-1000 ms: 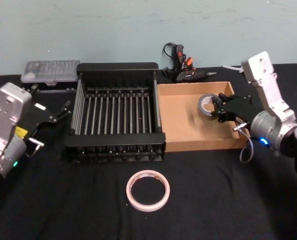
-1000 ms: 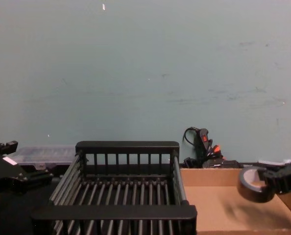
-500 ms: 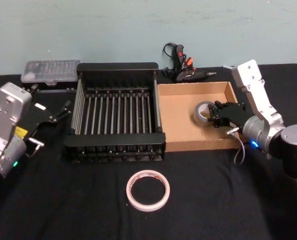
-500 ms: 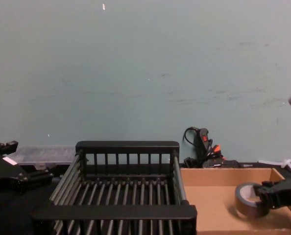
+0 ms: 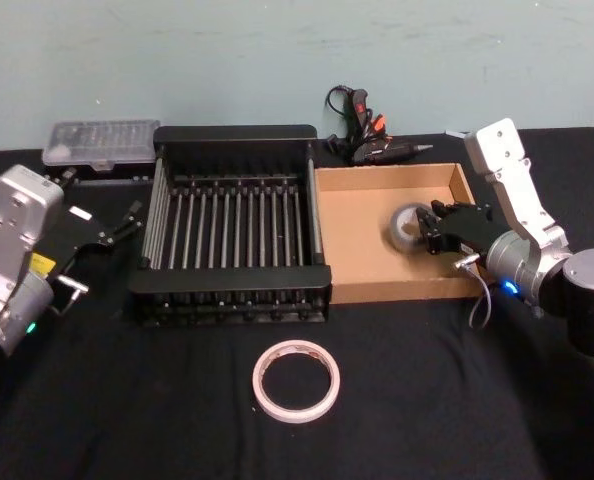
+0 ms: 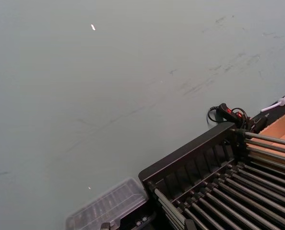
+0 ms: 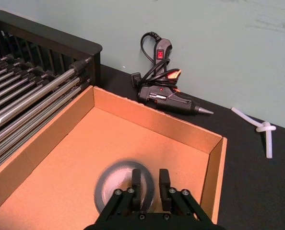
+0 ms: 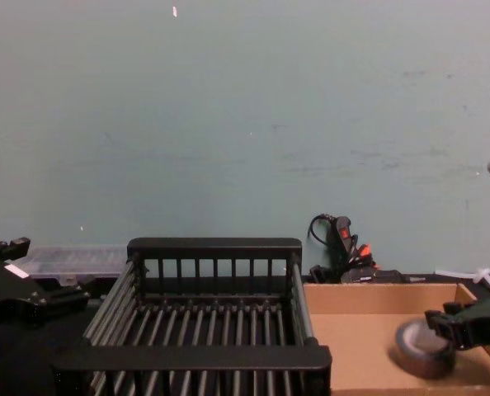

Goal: Pick up the white tape and place it into the black box , Pick up the silver tape and place it into the brown box.

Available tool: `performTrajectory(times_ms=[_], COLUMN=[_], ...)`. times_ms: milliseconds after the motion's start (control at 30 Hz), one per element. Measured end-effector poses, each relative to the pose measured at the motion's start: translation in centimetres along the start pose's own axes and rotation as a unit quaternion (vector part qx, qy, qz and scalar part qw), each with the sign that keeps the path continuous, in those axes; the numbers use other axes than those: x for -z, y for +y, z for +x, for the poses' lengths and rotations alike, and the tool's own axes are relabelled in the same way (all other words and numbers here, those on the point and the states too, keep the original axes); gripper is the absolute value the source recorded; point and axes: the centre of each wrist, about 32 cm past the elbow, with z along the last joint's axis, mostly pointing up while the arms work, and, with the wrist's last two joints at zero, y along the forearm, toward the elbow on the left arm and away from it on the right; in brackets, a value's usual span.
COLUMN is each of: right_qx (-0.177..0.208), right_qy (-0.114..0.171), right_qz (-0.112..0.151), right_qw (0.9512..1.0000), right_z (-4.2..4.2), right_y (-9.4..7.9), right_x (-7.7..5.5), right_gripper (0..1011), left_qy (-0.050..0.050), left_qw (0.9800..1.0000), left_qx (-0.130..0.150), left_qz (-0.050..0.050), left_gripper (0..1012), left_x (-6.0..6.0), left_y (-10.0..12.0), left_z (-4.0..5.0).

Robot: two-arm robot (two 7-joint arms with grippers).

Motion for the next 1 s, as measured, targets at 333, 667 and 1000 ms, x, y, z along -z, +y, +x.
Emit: performTrajectory(times_ms=[333,667,1000], right_qx=[0.000,0.000,-0.001], right_qy=[0.001,0.001,0.001], right_qz=[0.000,0.000,0.001], right_qw=[1.0000,1.0000,1.0000], right_z=[0.00,0.02,0.02], right_y=[-0.04,-0.06,-0.07], right_x=[-0.01,-0.02,-0.03], right_gripper=[536,843,1002], left_qy=[0.000,0.000,0.000], left_qw=[1.0000,1.0000,1.0000], left_qx=[0.000,0.000,0.000], left_qz=[0.000,0.000,0.000], left_gripper=[1001,1001,1001], left_x=[0.00,0.00,0.00], left_y=[0.00,0.00,0.00], left_z=[0.00,0.00,0.00])
